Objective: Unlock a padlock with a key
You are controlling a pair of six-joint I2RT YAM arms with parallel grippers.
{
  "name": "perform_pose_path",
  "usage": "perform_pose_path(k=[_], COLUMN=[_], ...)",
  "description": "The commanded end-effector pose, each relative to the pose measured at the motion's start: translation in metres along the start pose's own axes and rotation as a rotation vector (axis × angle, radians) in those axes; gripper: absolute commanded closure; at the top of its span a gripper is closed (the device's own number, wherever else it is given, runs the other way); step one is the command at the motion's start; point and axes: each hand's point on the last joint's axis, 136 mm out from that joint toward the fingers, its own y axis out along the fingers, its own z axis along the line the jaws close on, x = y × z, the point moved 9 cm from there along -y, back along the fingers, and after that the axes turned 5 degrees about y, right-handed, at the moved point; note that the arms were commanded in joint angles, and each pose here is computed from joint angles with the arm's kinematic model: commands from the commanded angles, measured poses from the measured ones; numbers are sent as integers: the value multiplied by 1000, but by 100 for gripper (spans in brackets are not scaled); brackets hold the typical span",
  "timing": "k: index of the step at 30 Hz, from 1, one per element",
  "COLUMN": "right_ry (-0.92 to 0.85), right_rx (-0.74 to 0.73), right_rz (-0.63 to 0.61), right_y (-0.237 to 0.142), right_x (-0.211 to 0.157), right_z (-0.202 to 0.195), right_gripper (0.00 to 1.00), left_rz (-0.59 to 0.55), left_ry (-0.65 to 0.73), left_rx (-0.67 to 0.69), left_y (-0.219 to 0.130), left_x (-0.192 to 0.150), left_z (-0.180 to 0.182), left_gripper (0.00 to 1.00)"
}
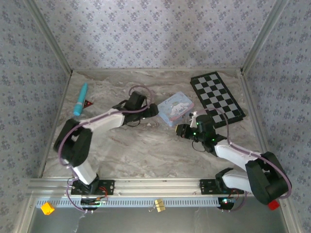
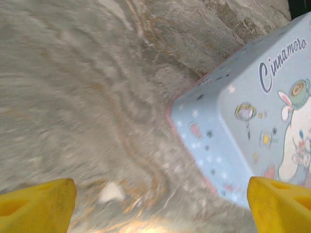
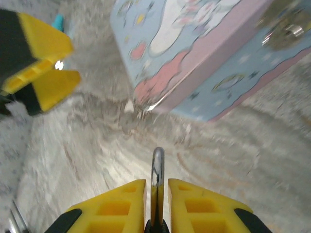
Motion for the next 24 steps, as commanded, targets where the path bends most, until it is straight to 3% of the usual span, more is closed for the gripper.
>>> perform_pose_path(k=[1,13,24], right_ry=[-101,-158,-121], right_rx=[-94,-139,-189], right_rz=[100,214,252], right_y=[0,23,36], right_x=[-18,-55,-67], right_z=[1,2,-13], right_gripper=[83,82,80], left_rz=[-61,-288,-366], left_ry=[87,141,160], left_rx=[48,116,103], left_y=[-26,-86,-108], left_x=[-8,-63,-69], left_z=[24,86,93], left_gripper=[9,6,5])
